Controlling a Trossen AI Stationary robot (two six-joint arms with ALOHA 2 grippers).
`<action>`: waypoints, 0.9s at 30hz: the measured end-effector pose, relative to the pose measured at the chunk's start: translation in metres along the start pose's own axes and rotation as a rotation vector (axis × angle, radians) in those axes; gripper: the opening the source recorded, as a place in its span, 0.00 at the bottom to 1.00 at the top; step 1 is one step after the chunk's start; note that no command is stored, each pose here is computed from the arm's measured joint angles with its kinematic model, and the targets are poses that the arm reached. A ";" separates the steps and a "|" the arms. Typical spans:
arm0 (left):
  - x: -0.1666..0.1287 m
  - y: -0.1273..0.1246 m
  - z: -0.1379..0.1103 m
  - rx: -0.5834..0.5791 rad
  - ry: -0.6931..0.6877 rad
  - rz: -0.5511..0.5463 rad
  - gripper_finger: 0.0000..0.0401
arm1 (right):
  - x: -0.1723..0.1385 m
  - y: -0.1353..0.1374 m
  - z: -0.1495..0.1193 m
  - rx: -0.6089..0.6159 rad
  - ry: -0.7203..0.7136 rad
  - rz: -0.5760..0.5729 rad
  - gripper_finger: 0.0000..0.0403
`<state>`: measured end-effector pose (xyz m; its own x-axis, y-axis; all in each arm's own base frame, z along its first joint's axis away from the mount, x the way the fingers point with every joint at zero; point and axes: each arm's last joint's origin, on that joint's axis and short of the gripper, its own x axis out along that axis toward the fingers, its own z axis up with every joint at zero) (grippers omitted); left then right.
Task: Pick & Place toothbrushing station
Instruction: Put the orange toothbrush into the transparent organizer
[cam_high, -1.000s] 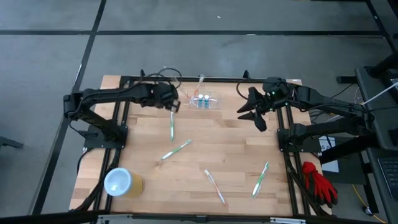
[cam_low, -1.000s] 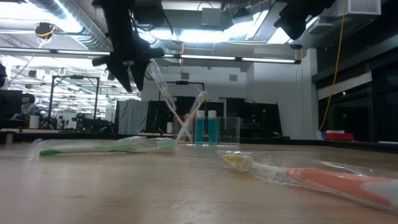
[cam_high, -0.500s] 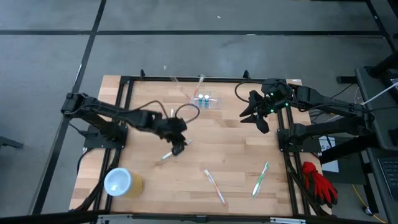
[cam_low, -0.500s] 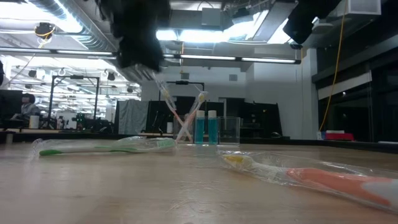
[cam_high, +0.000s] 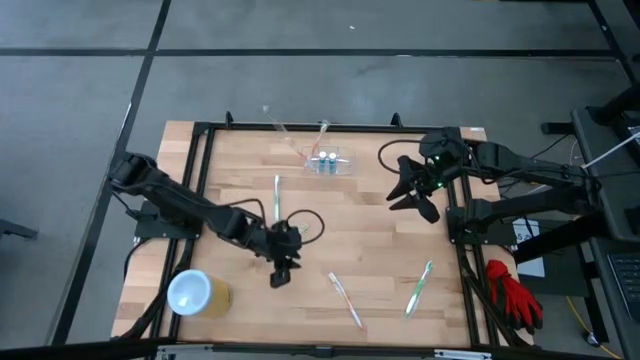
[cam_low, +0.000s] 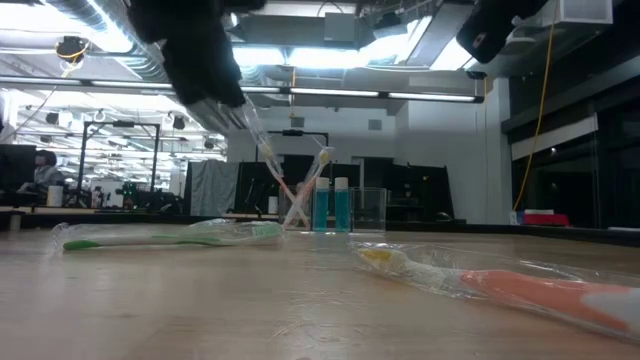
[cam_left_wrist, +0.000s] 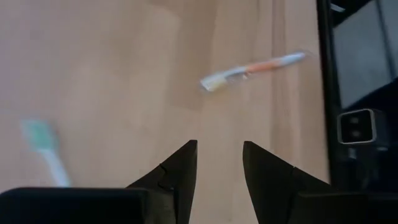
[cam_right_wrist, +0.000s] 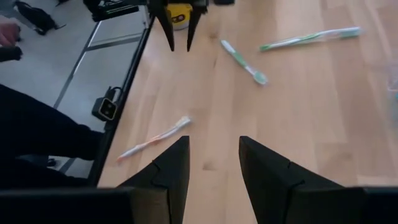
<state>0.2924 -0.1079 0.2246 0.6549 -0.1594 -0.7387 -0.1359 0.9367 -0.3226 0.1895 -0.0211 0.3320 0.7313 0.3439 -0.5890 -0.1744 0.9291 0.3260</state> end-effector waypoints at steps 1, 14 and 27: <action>0.006 0.000 -0.001 -0.025 0.015 -0.017 0.31 | 0.001 0.001 0.000 0.001 0.003 0.006 0.35; 0.083 0.017 0.004 -0.367 0.093 -0.241 0.31 | 0.008 0.019 -0.002 -0.008 0.040 0.078 0.35; 0.125 0.039 0.017 -0.579 0.063 -0.133 0.31 | 0.009 0.025 -0.003 -0.060 0.052 0.172 0.35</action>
<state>0.3817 -0.0863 0.1300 0.6515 -0.2985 -0.6975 -0.4500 0.5882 -0.6720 0.1894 0.0052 0.3323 0.6524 0.5035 -0.5665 -0.3341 0.8619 0.3814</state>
